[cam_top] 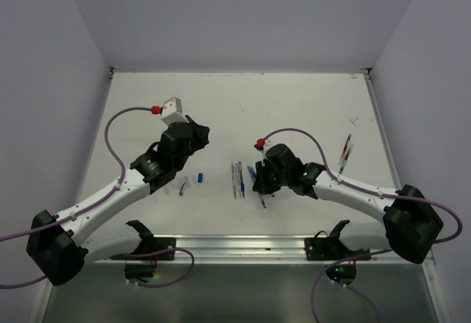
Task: Open the pen caps
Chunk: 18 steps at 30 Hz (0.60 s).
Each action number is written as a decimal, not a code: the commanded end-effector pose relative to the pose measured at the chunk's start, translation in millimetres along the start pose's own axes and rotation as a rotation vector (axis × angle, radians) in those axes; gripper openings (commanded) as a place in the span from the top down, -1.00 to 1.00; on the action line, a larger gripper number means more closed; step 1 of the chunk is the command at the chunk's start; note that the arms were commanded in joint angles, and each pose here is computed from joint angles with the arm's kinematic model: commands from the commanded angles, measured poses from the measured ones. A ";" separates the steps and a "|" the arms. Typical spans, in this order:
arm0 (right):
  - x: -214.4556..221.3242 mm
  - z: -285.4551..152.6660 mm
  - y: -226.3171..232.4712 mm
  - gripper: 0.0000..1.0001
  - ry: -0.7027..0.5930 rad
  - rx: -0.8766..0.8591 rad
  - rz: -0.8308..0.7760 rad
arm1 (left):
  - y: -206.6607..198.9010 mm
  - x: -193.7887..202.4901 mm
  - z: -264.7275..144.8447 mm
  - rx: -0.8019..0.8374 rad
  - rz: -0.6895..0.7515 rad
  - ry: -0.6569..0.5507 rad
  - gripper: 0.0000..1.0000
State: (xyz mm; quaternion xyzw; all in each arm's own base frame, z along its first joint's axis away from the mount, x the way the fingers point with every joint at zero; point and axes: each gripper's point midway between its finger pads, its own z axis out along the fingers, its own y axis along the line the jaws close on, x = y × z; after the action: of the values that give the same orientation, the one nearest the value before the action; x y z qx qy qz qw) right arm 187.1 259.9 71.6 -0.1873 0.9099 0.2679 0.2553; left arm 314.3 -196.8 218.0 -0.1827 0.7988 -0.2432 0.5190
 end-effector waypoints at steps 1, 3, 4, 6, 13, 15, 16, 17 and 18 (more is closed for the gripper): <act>-24.8 -21.6 -36.9 1.00 -0.039 0.240 -0.028 | 25.9 -4.1 -11.1 -0.065 0.127 -0.017 1.00; -29.2 -27.1 -58.5 1.00 -0.029 0.332 -0.032 | 44.8 9.5 -15.3 -0.109 0.177 0.031 1.00; -31.7 -29.9 -64.7 1.00 -0.026 0.360 -0.032 | 54.0 17.1 -17.2 -0.118 0.212 0.051 1.00; -31.9 -34.2 -81.8 1.00 -0.015 0.417 -0.035 | 69.0 27.1 -22.7 -0.152 0.240 0.087 1.00; -32.5 -26.6 -107.7 1.00 0.016 0.463 -0.022 | 76.4 39.3 -36.2 -0.083 0.288 0.119 1.00; -34.2 -22.8 -108.7 1.00 0.012 0.465 -0.015 | 79.5 41.5 -37.5 -0.091 0.300 0.132 1.00; -34.4 -17.8 -111.8 1.00 0.015 0.475 -0.011 | 79.9 42.2 -36.9 -0.096 0.304 0.137 1.00; -33.7 -14.9 -112.9 1.00 0.020 0.477 -0.011 | 80.8 46.3 -36.8 -0.093 0.313 0.156 1.00; -34.3 -12.1 -113.9 1.00 0.026 0.480 -0.008 | 79.2 49.1 -35.9 -0.082 0.317 0.167 1.00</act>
State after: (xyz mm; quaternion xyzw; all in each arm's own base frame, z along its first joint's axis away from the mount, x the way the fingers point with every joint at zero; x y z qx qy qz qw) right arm 245.1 164.8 46.9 -0.1300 0.9564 0.0458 0.2576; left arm 261.0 -151.7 150.7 -0.0795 0.8604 -0.1463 0.4817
